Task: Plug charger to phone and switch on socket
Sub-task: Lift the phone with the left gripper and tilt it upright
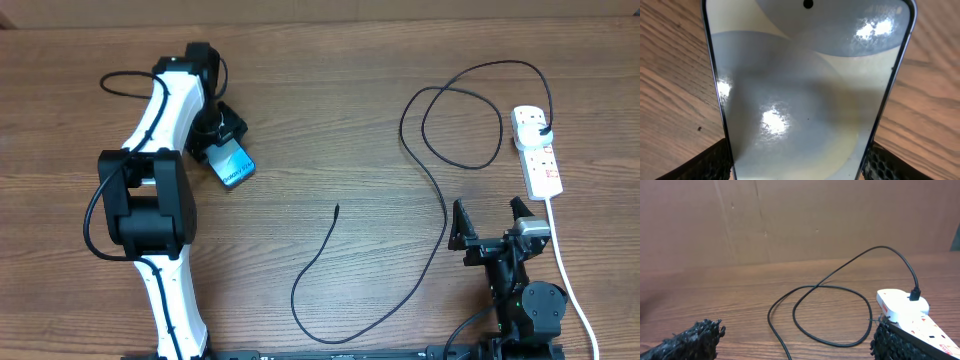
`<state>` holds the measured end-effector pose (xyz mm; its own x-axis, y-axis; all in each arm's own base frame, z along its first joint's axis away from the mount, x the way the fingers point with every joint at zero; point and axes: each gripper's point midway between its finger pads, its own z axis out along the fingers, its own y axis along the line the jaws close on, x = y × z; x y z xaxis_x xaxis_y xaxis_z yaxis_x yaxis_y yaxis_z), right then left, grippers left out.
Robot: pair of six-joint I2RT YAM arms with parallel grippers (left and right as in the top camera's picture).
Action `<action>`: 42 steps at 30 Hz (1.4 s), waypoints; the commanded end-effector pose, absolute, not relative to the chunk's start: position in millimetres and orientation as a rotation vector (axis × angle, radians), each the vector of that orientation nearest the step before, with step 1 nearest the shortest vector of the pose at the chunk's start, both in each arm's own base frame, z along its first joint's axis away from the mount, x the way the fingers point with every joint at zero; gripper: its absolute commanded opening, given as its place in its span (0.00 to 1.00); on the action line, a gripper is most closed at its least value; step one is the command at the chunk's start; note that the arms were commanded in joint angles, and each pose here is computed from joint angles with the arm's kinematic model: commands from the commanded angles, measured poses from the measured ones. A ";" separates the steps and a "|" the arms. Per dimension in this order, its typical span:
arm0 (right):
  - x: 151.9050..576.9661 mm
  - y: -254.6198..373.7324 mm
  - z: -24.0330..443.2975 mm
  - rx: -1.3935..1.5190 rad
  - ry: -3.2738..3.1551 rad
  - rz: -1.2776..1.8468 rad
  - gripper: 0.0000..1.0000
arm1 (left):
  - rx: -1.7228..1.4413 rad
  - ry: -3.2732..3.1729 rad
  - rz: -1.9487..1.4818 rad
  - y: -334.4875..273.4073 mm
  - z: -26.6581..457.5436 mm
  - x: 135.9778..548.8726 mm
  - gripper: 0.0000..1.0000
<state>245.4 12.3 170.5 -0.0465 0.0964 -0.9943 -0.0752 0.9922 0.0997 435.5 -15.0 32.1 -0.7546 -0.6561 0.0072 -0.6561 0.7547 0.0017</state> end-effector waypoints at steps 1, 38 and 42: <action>245.3 11.4 170.6 0.022 1.604 0.136 1.00 | 1.072 -2.976 0.066 -22.9 48.2 448.0 0.04; 245.3 11.4 170.6 0.022 1.604 0.136 1.00 | 0.776 -2.306 1.382 -169.4 166.0 441.8 0.04; 245.3 11.4 170.7 0.022 1.604 0.136 1.00 | 0.755 -2.220 1.453 -175.5 178.8 439.0 0.04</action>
<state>245.4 12.4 170.4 -0.0470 0.0971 -0.9942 -0.0759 0.9920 0.1005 436.6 -160.7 148.5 -0.7609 -0.3259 0.5611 -0.6484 0.4136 -0.6391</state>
